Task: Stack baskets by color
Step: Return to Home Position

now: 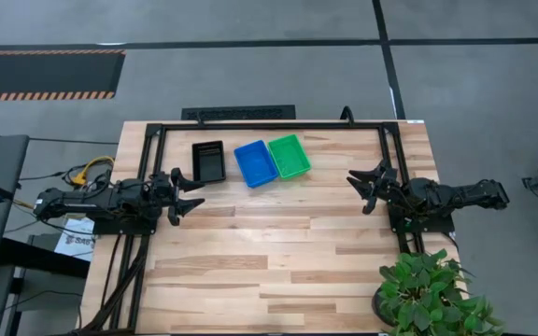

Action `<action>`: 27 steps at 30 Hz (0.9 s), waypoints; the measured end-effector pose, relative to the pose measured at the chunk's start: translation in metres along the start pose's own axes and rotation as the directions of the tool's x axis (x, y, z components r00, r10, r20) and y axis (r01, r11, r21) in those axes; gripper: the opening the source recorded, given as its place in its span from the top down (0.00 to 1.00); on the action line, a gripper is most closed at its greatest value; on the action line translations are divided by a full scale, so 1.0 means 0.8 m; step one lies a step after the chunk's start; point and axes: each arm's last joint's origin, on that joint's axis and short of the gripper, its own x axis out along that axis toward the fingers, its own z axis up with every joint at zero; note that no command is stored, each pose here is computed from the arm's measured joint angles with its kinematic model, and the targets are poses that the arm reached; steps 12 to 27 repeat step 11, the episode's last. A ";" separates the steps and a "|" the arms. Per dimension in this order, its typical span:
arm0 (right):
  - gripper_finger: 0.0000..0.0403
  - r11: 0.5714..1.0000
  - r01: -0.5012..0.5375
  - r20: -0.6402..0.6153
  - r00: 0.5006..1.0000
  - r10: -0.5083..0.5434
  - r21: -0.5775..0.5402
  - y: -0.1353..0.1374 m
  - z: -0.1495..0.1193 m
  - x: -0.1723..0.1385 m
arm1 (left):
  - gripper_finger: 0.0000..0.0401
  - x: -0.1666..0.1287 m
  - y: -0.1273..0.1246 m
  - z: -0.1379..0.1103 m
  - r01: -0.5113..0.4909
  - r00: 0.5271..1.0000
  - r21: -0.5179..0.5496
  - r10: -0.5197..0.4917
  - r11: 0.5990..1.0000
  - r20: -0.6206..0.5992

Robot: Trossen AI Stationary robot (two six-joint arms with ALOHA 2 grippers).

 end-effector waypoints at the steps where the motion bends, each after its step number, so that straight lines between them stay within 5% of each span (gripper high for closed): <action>1: 0.66 1.000 0.000 0.000 1.000 0.000 0.000 0.000 0.000 0.000 | 0.33 0.000 0.000 0.000 0.000 1.000 0.000 0.000 1.000 0.000; 27: 0.66 1.000 0.000 0.000 1.000 0.000 0.000 0.000 0.000 0.000 | 0.33 0.000 0.000 0.000 0.000 1.000 0.000 0.000 1.000 0.000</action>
